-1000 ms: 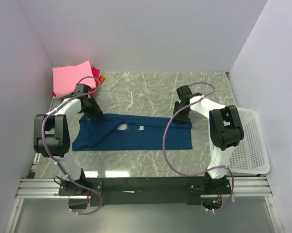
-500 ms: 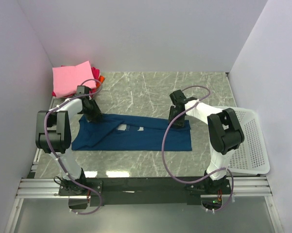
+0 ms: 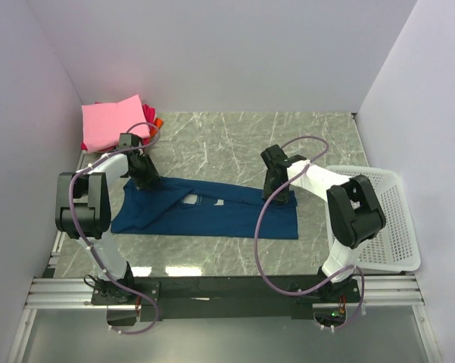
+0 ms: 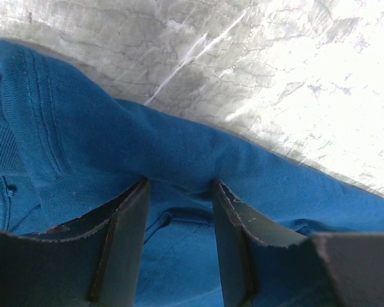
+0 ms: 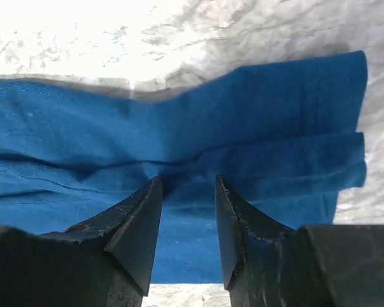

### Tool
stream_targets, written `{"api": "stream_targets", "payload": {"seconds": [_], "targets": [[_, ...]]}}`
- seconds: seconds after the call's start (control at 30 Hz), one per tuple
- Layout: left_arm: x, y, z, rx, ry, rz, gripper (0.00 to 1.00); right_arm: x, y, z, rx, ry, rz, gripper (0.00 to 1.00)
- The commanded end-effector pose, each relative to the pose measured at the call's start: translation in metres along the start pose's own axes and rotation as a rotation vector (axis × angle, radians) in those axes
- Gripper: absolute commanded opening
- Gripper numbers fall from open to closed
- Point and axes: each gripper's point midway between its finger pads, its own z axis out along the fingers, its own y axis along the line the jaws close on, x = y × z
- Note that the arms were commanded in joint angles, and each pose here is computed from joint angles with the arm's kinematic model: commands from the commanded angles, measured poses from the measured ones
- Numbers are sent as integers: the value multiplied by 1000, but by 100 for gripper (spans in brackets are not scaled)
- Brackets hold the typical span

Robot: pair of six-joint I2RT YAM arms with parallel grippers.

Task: Fold and stack the t-shirts
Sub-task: Fold the tshirt

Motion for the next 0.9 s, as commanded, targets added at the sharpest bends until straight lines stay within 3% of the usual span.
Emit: {"api": "stream_targets", "payload": {"seconds": [0.0,0.27,0.87], "targets": [[-8,-8,-10,40,-37,19,50,-2,-10,-10,51,-38,20,45],[-7,11,-2,-57,-35,7,50,-5,-17,0,105,-36,18,46],[-15,43,-10,-152,-63,-16,51,10,-29,-29,87,-43,59,46]]}}
